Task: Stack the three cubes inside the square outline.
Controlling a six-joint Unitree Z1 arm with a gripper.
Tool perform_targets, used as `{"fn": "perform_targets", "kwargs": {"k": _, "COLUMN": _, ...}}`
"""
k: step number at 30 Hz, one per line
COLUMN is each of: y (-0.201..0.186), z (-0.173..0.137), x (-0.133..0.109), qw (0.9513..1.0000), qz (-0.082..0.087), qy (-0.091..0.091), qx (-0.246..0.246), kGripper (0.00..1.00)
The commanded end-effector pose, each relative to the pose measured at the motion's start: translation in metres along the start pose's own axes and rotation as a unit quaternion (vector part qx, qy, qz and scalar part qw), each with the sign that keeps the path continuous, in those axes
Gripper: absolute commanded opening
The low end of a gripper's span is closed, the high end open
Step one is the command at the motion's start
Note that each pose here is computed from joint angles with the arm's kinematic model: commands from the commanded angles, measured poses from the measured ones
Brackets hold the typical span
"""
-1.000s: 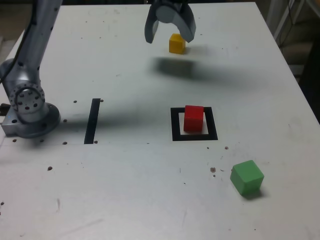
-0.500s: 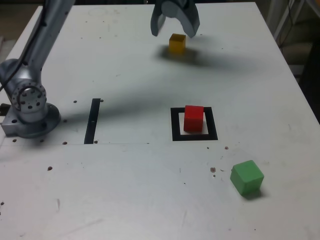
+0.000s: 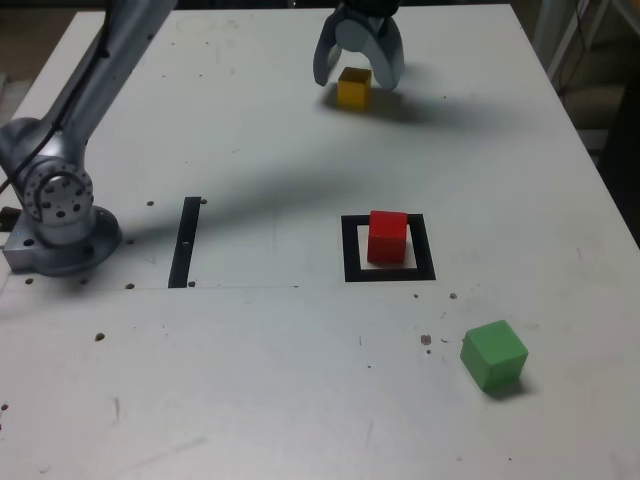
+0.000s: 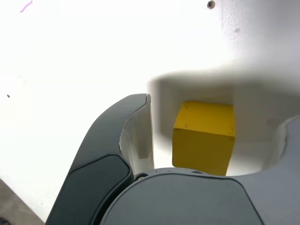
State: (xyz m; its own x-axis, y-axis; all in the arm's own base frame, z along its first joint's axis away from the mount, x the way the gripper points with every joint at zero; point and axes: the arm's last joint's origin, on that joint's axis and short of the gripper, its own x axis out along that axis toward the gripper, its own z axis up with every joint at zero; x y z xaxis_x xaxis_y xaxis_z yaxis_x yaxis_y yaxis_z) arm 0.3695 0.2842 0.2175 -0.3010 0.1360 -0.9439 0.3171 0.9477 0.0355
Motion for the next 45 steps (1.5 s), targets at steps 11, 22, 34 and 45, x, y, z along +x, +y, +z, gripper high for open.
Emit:
{"fn": "perform_targets", "kwargs": {"k": 11, "y": 0.001, "z": 0.006, "x": 0.007, "qw": 0.9999, "qz": -0.010, "qy": 0.004, "qx": 0.006, "kGripper": 0.36}}
{"fn": "perform_targets", "kwargs": {"k": 22, "y": -0.001, "z": 0.013, "x": 0.009, "qw": 0.9997, "qz": -0.017, "qy": -0.004, "qx": 0.014, "kGripper": 0.33}}
{"fn": "perform_targets", "kwargs": {"k": 34, "y": -0.006, "z": 0.014, "x": 0.001, "qw": 0.9997, "qz": -0.014, "qy": -0.010, "qx": 0.016, "kGripper": 0.33}}
{"fn": "perform_targets", "kwargs": {"k": 45, "y": -0.058, "z": 0.006, "x": -0.050, "qw": 0.9995, "qz": -0.004, "qy": -0.032, "qx": -0.006, "kGripper": 0.33}}
